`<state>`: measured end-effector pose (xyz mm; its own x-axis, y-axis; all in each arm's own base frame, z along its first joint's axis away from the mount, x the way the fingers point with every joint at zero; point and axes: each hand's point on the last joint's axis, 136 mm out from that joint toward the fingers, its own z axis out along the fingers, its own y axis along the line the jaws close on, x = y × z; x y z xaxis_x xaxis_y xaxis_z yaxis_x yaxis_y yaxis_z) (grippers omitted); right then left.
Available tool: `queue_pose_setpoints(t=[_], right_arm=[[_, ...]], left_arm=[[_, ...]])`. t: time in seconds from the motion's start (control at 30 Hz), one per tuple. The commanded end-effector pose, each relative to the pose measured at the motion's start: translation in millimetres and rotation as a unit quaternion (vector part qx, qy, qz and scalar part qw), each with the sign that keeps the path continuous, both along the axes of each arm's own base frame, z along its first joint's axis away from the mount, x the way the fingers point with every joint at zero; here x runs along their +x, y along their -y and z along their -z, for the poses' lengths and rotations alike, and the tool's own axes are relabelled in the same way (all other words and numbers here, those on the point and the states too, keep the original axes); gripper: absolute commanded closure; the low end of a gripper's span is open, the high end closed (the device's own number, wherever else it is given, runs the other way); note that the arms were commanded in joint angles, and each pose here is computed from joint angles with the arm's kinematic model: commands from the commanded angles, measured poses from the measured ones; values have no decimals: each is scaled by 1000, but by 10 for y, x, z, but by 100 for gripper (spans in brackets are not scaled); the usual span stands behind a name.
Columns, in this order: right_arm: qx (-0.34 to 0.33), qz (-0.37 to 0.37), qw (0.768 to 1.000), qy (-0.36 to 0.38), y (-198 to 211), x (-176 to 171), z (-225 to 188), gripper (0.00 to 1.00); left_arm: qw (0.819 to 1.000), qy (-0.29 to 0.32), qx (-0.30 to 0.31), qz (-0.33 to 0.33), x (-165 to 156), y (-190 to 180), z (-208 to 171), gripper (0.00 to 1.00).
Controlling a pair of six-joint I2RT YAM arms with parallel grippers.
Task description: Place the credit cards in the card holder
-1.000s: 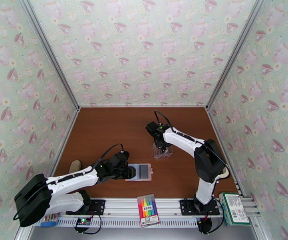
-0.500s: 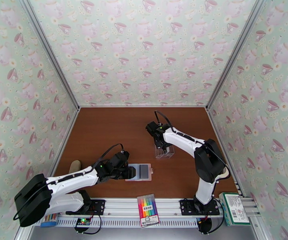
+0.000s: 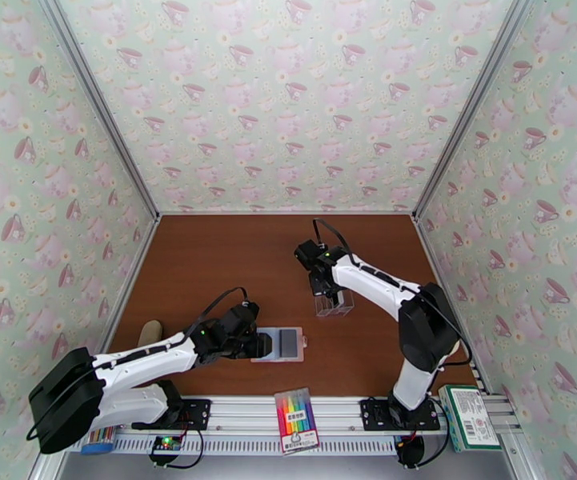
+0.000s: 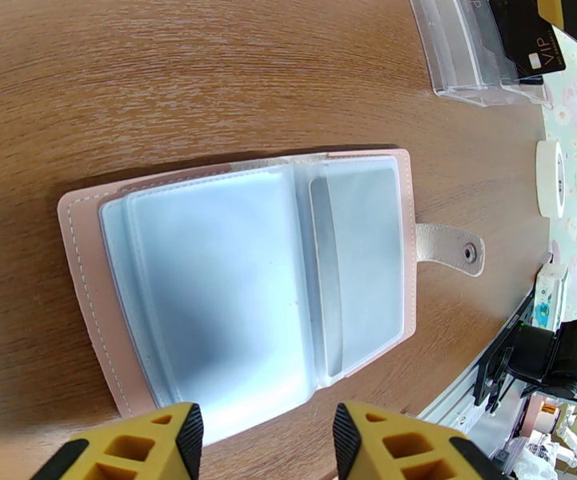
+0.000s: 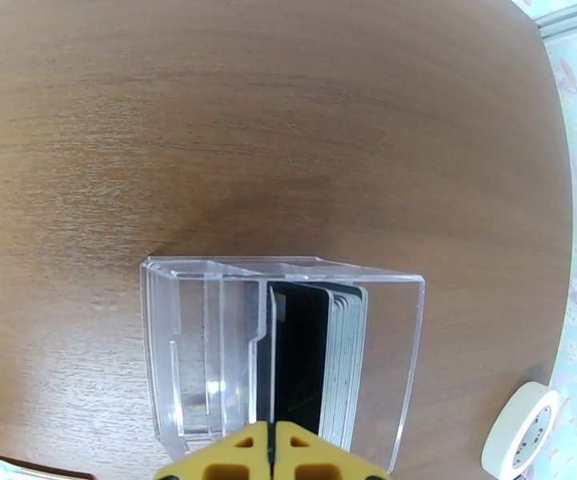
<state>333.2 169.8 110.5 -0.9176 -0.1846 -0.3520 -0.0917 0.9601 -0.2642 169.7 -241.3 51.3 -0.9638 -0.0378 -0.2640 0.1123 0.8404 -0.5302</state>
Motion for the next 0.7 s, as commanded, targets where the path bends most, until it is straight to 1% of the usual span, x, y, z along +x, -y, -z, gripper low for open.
queue_pose_setpoints(t=[0.0,0.13,0.33,0.47,0.57,0.67], right_arm=[[26,17,999,12,19,-48,-106,100],[44,23,999,14,15,-96,-158,100],[106,24,994,31,-48,-207,-325,100],[169,8,985,43,-149,-317,-475,100],[234,-13,971,51,-284,-420,-588,100],[300,-34,952,52,-431,-543,-703,100]], left_arm=[[1000,1,-4,3,14,17,-45,50],[1000,3,-4,4,23,20,-76,50],[1000,11,-7,-1,36,2,-139,50],[999,23,-26,-4,45,17,-242,50],[998,31,-60,6,29,96,-352,50],[994,42,-95,21,16,188,-477,46]])
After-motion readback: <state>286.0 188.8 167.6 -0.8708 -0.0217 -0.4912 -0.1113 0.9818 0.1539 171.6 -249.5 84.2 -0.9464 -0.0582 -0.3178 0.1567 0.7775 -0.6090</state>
